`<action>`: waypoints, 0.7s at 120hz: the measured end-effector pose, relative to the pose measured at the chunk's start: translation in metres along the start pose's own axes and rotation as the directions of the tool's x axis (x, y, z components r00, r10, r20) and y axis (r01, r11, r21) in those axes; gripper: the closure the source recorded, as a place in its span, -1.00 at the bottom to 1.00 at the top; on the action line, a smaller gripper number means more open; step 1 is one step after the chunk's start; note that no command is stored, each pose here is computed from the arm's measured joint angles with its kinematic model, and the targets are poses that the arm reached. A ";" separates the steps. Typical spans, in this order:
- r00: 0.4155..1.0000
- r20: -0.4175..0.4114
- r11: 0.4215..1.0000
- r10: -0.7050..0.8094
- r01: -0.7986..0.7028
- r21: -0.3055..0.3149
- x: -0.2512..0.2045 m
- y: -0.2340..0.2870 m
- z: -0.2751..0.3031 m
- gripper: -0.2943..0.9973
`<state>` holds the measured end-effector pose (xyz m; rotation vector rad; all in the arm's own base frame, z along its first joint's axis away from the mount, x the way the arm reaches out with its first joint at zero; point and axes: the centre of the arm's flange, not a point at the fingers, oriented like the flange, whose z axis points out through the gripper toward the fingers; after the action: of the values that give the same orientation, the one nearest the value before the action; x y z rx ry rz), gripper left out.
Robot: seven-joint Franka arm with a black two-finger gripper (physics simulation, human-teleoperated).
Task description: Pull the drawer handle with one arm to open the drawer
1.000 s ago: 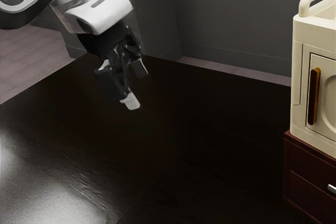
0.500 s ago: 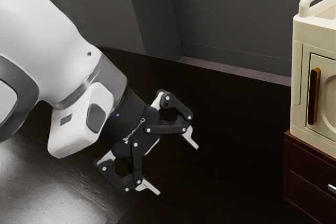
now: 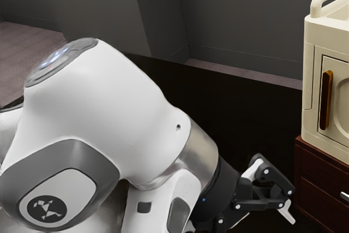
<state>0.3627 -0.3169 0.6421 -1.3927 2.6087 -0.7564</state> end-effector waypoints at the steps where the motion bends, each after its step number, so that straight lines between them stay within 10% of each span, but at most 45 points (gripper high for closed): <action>1: 1.000 -0.003 1.000 -0.002 0.002 0.000 0.002 -0.001 0.002 -0.45; 84: 0.953 0.045 0.954 -0.298 0.296 0.048 -0.034 -0.069 0.096 -0.51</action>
<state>0.4642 -0.3581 0.5853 -1.7922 2.3579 -0.7885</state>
